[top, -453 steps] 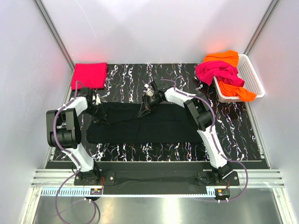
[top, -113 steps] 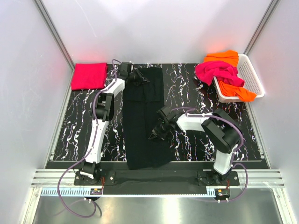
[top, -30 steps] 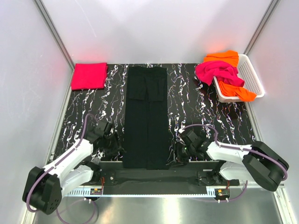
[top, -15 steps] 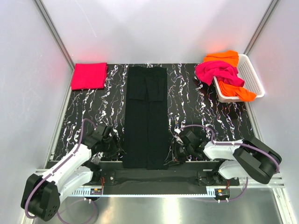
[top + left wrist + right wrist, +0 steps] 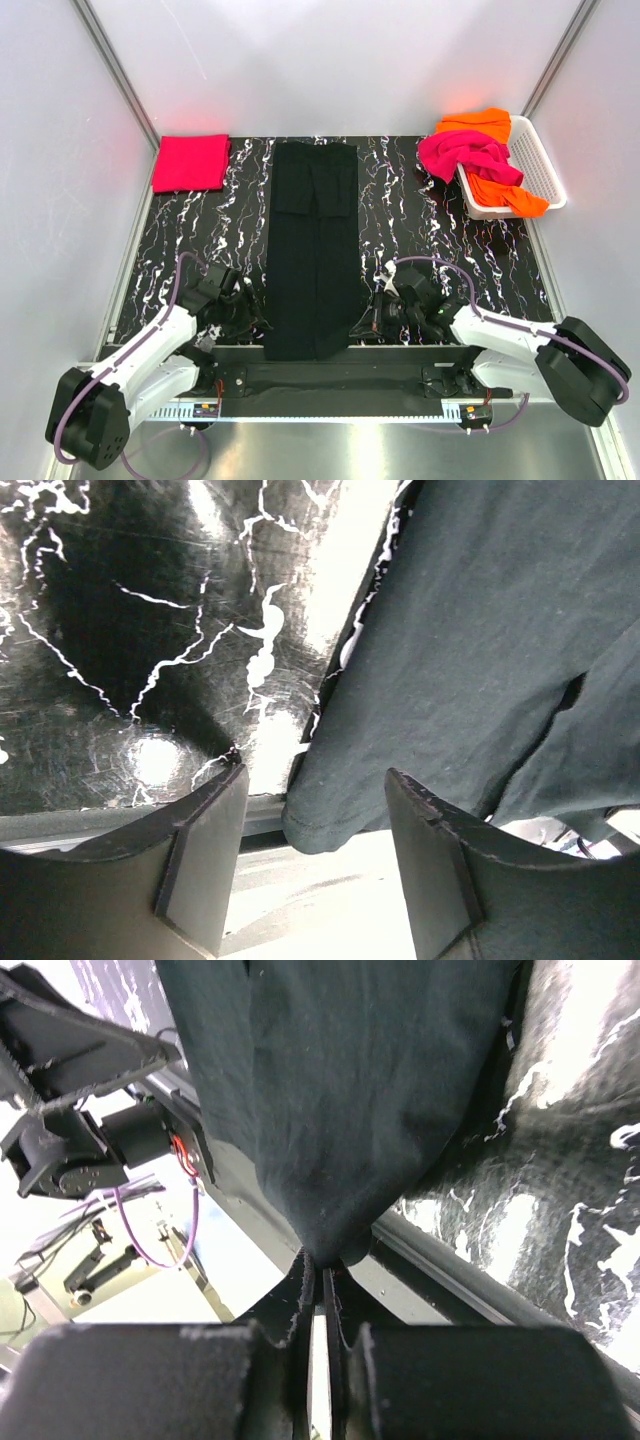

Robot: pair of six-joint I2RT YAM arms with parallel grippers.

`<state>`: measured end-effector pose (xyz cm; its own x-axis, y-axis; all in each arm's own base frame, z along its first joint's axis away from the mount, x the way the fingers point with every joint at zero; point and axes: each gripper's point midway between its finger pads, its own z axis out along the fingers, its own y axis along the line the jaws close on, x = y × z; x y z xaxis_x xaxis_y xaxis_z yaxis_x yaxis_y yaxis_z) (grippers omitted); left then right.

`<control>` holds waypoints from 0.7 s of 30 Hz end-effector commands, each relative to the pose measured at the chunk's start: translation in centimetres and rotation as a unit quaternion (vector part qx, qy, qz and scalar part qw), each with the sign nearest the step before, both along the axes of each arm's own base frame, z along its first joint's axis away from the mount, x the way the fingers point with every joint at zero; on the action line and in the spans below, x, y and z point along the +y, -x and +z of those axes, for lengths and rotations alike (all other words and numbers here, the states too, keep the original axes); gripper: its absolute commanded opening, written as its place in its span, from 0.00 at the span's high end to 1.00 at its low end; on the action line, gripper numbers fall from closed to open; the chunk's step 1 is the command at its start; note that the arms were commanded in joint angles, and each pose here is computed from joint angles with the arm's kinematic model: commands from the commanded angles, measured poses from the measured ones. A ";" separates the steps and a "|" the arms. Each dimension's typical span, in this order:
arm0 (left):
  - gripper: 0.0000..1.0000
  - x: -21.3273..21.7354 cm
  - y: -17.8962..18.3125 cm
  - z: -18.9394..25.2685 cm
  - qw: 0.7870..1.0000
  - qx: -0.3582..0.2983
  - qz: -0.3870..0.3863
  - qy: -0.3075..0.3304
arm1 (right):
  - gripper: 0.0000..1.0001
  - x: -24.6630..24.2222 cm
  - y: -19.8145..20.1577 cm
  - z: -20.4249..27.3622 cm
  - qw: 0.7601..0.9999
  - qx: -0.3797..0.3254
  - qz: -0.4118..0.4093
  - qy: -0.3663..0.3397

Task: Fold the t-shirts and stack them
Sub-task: Fold the tshirt

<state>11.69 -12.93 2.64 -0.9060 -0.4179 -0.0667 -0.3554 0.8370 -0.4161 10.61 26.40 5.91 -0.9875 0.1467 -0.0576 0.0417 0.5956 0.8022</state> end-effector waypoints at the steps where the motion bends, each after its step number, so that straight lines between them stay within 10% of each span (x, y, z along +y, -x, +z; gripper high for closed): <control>1: 0.36 -0.9 -0.7 1.3 1.000 -0.014 -0.016 0.022 | 0.94 0.7 -1.3 1.0 1.000 0.004 -0.011 -0.005; 21: 0.47 -0.7 4.5 -2.2 0.996 0.064 0.032 0.061 | 0.99 0.5 -2.3 1.7 1.000 0.011 -0.017 -0.017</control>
<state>9.22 -14.62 2.07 -0.8869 -0.4592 0.0513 -0.4132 0.7387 -0.5325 12.48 26.51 6.55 -0.9826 0.1844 -0.0243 0.0901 0.5866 0.8049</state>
